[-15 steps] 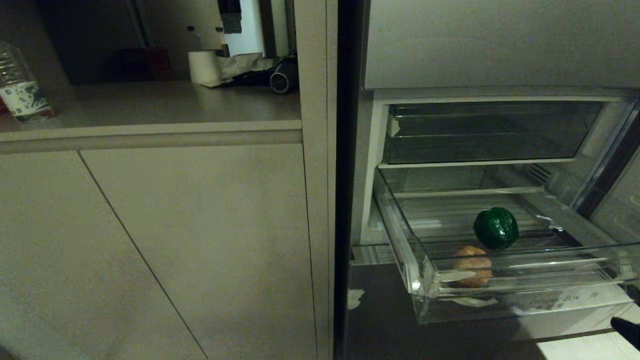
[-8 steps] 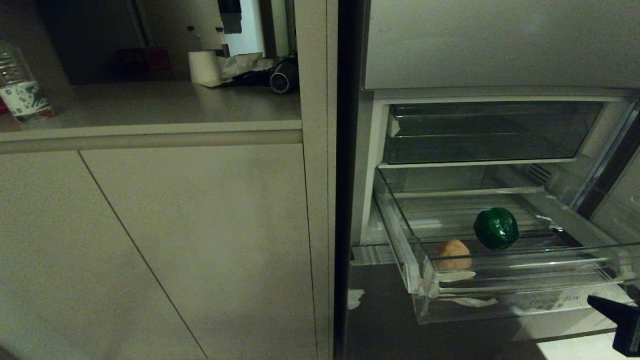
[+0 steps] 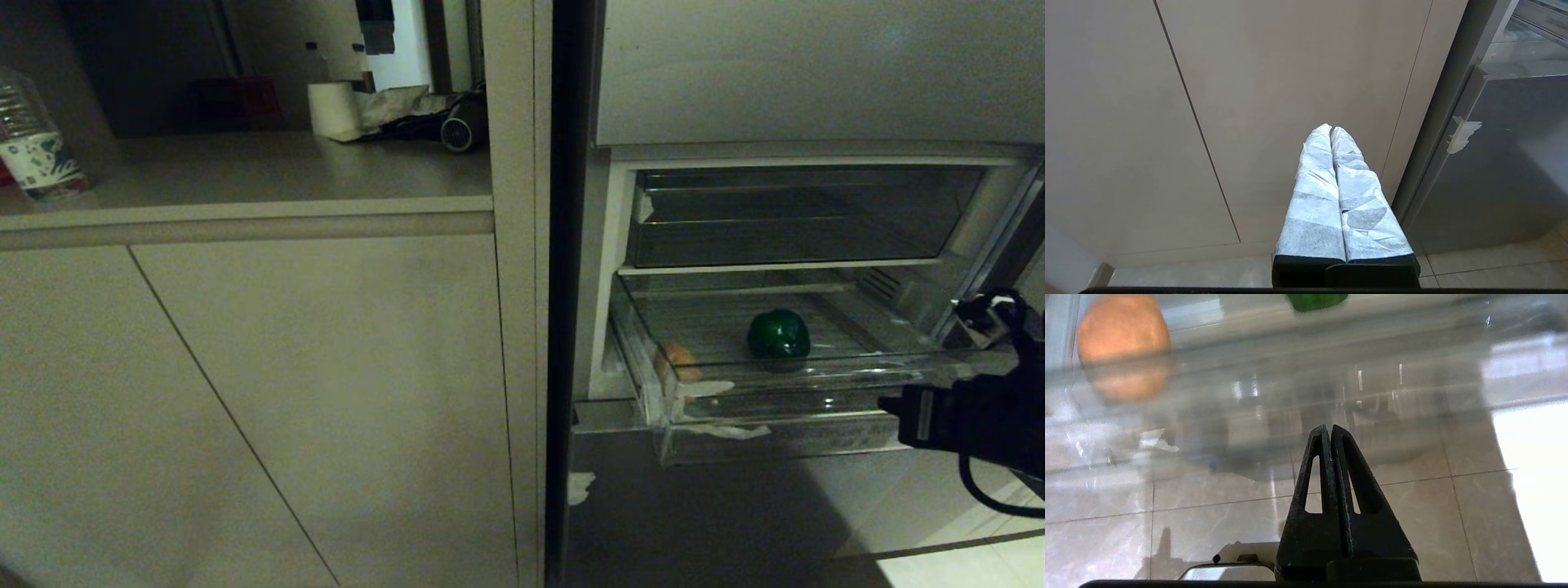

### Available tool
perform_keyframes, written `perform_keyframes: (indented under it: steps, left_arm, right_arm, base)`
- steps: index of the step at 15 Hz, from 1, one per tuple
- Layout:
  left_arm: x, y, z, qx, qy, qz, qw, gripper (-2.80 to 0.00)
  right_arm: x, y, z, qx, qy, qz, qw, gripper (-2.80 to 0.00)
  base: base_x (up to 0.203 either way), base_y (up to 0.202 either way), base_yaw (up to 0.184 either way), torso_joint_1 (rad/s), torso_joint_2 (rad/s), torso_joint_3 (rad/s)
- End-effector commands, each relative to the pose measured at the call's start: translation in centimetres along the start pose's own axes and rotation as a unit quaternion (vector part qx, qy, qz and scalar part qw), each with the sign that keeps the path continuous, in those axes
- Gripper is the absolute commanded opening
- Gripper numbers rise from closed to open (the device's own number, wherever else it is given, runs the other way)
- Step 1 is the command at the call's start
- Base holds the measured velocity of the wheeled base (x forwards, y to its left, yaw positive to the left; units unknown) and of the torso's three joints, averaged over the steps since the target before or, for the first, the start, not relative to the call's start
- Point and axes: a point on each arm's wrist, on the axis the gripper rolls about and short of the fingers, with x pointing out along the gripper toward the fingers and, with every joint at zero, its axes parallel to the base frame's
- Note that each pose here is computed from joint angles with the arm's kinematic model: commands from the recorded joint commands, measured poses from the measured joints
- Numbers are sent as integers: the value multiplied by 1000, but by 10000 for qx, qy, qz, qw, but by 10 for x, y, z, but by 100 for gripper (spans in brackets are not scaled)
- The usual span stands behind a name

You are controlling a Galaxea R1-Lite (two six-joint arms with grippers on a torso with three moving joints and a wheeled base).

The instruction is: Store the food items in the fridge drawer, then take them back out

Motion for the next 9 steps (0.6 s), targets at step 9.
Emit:
perform_keyframes:
  steps: [9]
  left_arm:
    - [0,0,0,-2,-4,3,10000,-280]
  right_arm:
    - [109,18,27,241,-1524,471,9869,-280]
  base:
    - [0,0,0,0,0,0]
